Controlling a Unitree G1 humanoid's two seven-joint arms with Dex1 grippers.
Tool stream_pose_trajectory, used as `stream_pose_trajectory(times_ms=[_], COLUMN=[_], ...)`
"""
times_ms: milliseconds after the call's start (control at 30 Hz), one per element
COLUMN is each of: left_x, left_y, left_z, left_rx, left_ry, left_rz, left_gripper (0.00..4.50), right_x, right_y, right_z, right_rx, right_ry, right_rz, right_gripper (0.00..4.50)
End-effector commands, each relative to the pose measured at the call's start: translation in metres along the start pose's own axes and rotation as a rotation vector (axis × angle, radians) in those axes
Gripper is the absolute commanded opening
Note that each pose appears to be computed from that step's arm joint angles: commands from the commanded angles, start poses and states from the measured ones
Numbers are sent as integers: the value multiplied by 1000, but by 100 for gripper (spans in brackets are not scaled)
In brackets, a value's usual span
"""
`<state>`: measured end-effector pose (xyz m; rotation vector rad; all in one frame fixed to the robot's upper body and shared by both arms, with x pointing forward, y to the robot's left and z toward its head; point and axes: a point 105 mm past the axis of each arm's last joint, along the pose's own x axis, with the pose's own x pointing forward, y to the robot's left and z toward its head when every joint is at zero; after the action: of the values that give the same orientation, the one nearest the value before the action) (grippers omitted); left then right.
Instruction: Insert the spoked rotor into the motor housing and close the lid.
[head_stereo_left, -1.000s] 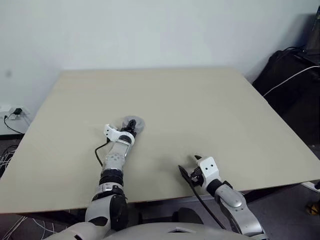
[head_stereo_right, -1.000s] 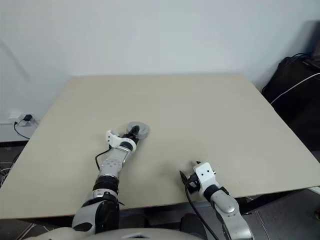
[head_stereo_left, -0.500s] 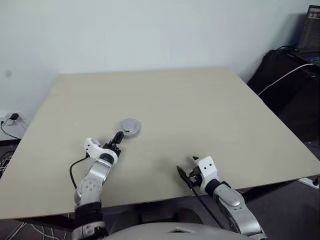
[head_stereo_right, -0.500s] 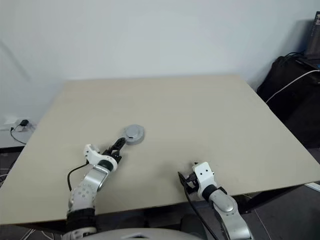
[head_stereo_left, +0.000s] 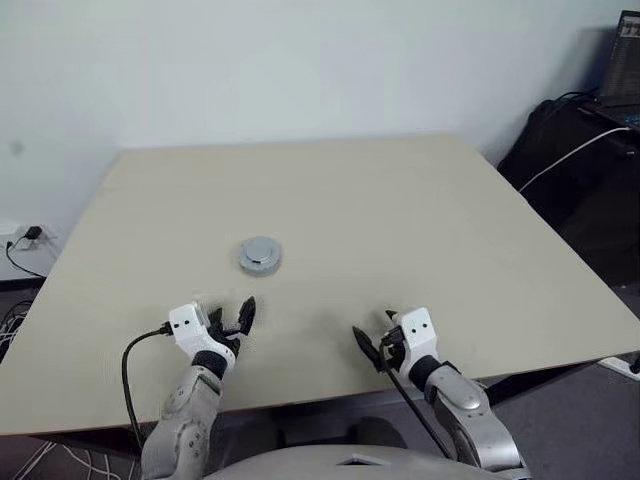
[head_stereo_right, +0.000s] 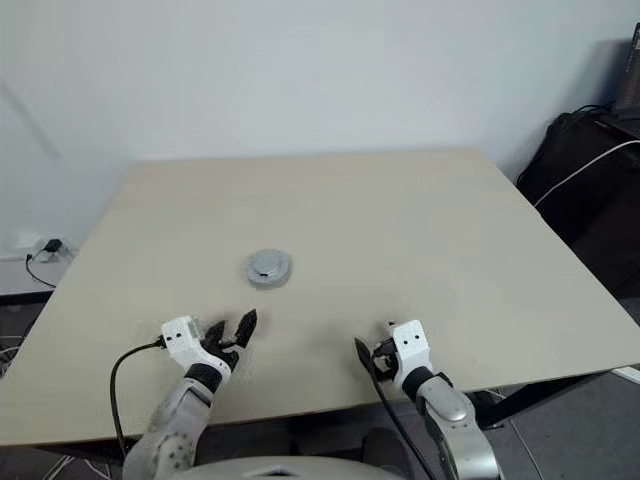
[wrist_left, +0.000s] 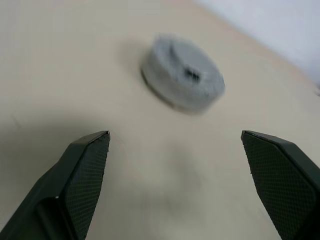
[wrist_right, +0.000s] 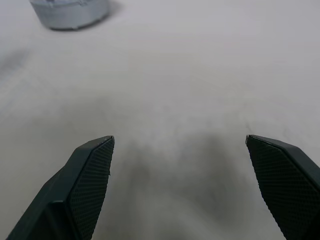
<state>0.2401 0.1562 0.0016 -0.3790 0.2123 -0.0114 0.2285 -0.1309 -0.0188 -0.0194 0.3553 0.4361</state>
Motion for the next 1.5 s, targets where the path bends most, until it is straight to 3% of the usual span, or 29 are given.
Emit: stream_pose_trajectory(times_ms=[33,300,700,1500], left_x=[1,-1,-9,-8], left_y=[-8,-20,-10,-5], left_z=[10,9,8,12], left_rx=[156,336,407,422], left_ry=[-116,-229,-274,-292], left_rz=[-21,-85,-84,-65], left_gripper=[445,445,445,445], right_x=[-2,-8,-20,-11], right_y=[-6,-14,-45,-38], right_z=[20,17,26,22], right_rx=[-34,-56,-41,-52], right_ry=[-101,-151,-275,-248], right_rz=[-57,-198,-484,-448], right_gripper=[450,450,450,450])
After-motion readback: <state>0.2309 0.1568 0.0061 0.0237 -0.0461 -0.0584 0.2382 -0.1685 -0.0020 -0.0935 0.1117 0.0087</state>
